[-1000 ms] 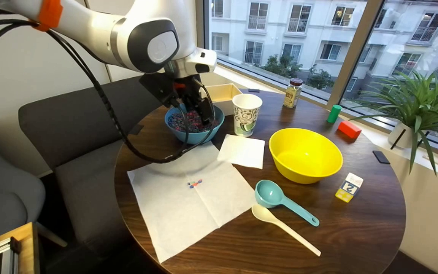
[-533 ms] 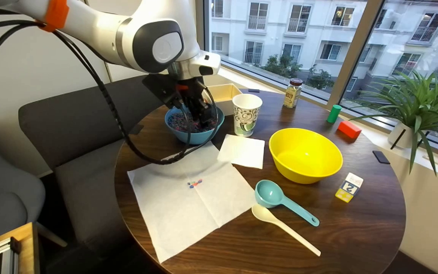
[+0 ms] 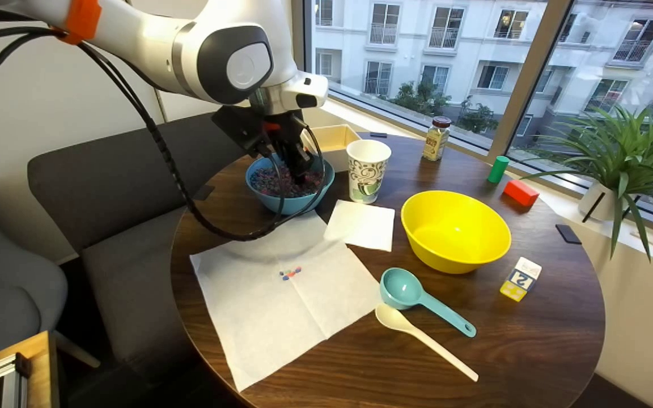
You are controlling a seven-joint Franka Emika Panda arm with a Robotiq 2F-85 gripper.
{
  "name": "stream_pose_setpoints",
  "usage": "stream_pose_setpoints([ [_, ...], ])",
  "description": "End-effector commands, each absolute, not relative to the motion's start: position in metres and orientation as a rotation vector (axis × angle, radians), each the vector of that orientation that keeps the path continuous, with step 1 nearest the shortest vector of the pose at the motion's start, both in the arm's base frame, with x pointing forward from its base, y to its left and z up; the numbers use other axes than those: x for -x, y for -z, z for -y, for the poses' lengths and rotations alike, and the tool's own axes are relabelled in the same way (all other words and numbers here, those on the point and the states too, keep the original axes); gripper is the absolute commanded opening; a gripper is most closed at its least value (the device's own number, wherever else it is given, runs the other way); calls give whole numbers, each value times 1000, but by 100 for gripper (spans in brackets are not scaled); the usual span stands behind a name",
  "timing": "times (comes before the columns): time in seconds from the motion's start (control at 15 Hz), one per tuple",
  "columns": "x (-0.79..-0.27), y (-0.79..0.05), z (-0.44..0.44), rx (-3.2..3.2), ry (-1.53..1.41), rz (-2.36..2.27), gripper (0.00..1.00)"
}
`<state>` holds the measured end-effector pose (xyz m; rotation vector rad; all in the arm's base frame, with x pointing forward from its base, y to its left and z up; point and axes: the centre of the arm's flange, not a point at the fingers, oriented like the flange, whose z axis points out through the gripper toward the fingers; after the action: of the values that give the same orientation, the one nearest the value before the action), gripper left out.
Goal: Put some of the contents of the blue bowl onto the napkin on the right and then fold the napkin
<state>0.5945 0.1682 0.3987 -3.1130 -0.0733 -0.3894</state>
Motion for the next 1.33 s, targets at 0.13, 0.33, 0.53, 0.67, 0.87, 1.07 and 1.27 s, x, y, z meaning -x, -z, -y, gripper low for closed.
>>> stream_pose_setpoints([
  [0.13,-586,-424,-167,3141,422,60,2],
  [0.33,-577,-440,-160,3133,452,67,2],
  [0.53,-563,-453,-154,3131,460,71,2],
  [0.67,-550,-460,-148,3142,446,110,2],
  [0.87,-526,-458,-128,3200,375,93,2],
  [1.07,-504,-449,-101,3212,339,30,2],
  [1.27,-490,-440,-78,3222,337,-11,2],
])
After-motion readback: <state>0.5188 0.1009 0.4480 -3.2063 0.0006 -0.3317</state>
